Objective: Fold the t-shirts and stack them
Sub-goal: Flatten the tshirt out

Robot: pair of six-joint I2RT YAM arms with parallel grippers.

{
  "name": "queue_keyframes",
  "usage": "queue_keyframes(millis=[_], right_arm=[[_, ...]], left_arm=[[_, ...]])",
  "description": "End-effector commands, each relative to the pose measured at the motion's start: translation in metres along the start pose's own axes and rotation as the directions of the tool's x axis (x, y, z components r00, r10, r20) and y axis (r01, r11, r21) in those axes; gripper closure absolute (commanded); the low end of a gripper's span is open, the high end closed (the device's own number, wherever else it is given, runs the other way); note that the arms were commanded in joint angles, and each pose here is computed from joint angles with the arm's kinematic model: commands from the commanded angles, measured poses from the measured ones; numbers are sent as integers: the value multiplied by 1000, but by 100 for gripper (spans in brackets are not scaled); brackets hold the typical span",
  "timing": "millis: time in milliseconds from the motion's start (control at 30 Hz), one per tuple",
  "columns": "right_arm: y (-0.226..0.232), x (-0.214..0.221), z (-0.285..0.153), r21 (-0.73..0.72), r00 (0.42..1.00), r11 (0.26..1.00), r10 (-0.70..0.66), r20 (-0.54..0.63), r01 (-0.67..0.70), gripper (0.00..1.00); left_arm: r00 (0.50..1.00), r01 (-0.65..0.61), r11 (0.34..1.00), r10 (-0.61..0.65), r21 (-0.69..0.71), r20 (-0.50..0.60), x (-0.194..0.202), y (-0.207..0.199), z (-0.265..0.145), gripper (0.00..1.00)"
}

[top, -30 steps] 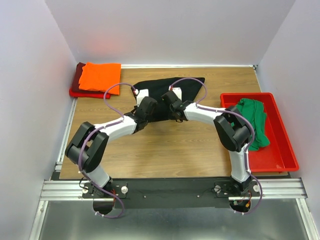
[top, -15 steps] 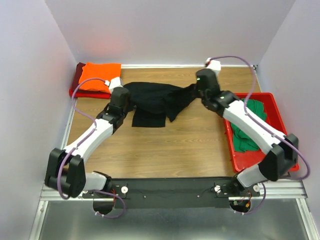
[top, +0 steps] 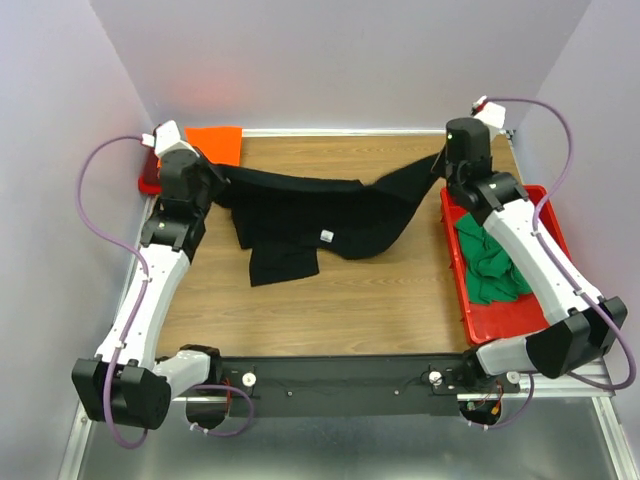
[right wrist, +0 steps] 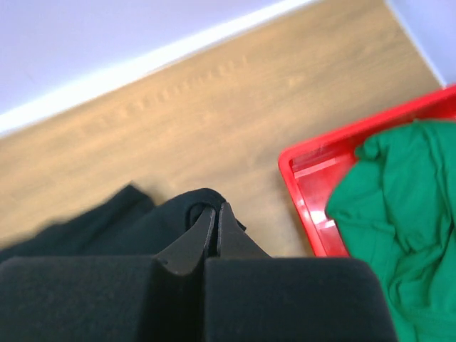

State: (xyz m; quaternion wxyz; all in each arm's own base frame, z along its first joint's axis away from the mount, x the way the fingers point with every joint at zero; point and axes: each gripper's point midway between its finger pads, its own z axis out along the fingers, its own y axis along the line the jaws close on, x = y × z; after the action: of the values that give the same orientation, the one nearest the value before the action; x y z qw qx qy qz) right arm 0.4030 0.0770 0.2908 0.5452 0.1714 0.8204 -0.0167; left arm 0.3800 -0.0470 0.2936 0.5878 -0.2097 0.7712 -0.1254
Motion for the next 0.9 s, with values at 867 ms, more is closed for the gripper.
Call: queue_keyframes(millis=[867], right_arm=[[66, -357, -57, -418, 634, 906, 365, 682, -71, 100]], left_arm=[[730, -268, 886, -70, 379, 680, -355, -153, 1, 100]])
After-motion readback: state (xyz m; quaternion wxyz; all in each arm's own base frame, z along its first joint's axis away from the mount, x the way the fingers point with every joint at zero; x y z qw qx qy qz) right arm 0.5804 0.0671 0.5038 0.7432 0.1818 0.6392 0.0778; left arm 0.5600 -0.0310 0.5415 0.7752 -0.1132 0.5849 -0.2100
